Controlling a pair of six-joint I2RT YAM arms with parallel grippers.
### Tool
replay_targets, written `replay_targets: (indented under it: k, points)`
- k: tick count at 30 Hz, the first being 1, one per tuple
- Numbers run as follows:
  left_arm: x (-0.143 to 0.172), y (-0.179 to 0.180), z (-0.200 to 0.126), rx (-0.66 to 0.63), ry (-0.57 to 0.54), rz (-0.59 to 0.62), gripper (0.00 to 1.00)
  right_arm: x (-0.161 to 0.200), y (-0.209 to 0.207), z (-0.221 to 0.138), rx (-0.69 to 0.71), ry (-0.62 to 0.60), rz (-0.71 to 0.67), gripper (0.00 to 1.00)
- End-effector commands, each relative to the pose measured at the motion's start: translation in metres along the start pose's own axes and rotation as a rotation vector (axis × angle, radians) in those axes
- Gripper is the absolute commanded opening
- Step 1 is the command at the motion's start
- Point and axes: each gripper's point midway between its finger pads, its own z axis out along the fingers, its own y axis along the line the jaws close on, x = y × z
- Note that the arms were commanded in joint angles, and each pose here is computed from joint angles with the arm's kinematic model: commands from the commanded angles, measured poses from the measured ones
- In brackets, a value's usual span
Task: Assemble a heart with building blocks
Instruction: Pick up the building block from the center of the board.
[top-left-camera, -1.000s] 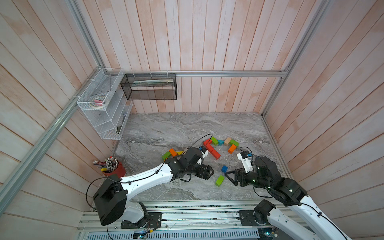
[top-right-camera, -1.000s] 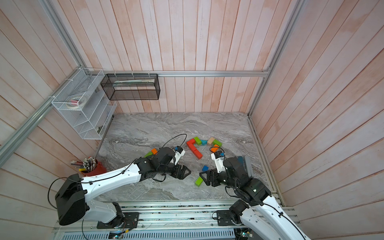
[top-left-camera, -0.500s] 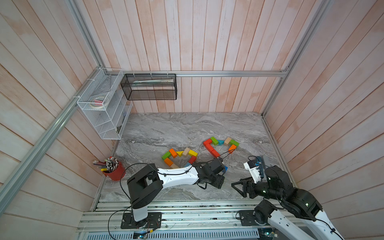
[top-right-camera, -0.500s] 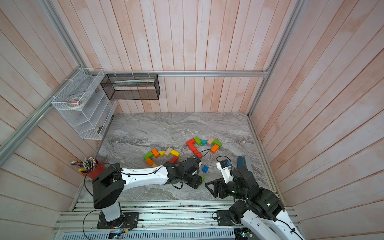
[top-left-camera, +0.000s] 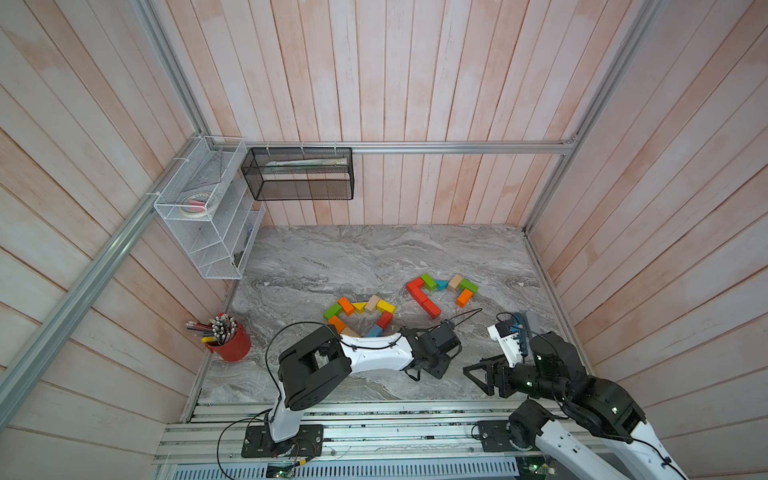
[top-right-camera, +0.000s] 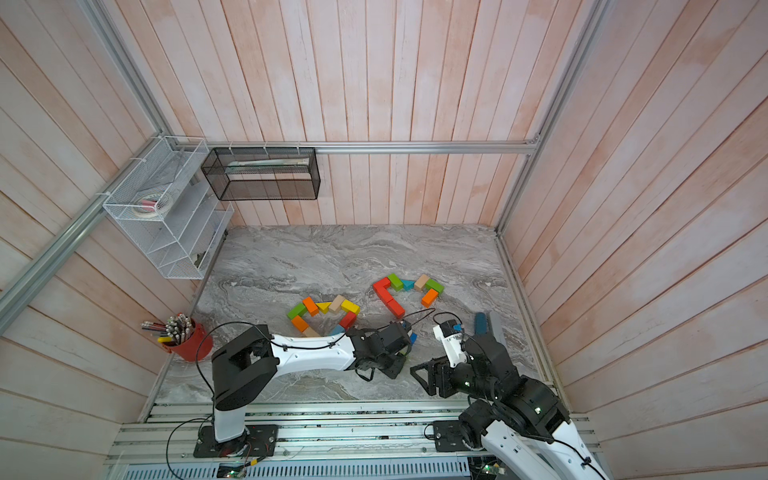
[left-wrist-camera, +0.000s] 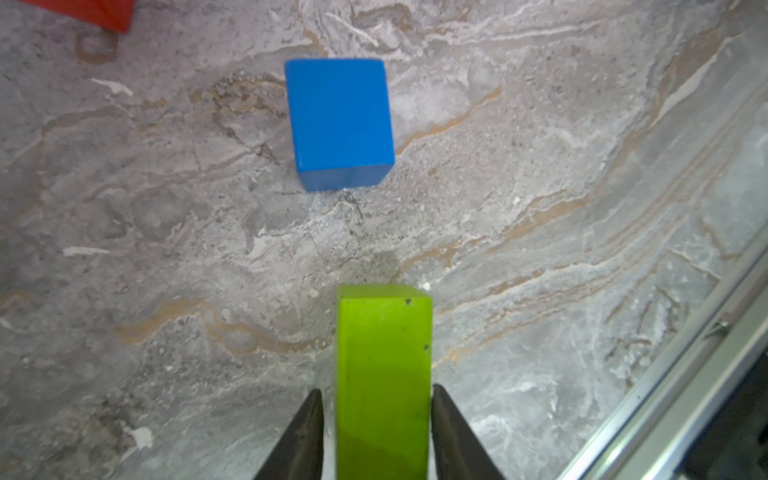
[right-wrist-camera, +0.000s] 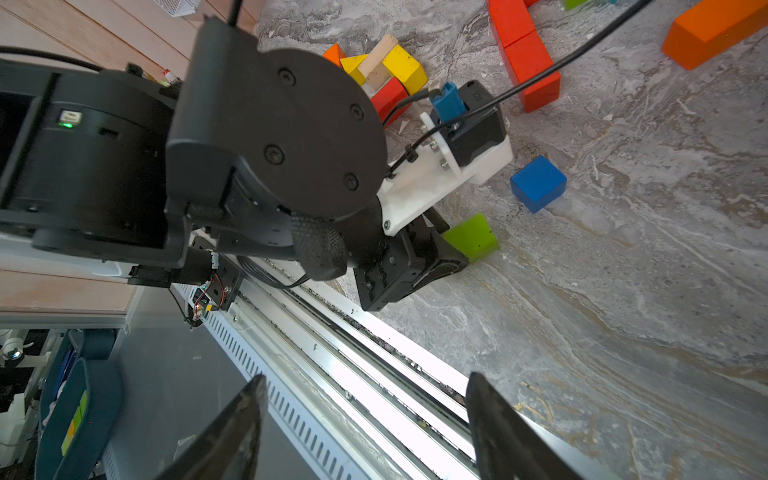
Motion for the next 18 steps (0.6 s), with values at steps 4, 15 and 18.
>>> replay_targets:
  k: [4, 15, 18]
  points:
    - [-0.012, 0.004, -0.001, -0.047, -0.037, 0.06, 0.28, -0.008, 0.006, -0.013, -0.014, -0.063, -0.02, 0.75]
    - [-0.066, 0.009, -0.026, -0.058, -0.129, 0.191, 0.23, -0.054, 0.005, -0.069, 0.041, -0.416, -0.014, 0.73]
    - [-0.083, 0.013, -0.028, -0.051, -0.147, 0.207, 0.23, -0.056, 0.003, -0.08, 0.047, -0.468, -0.006, 0.73]
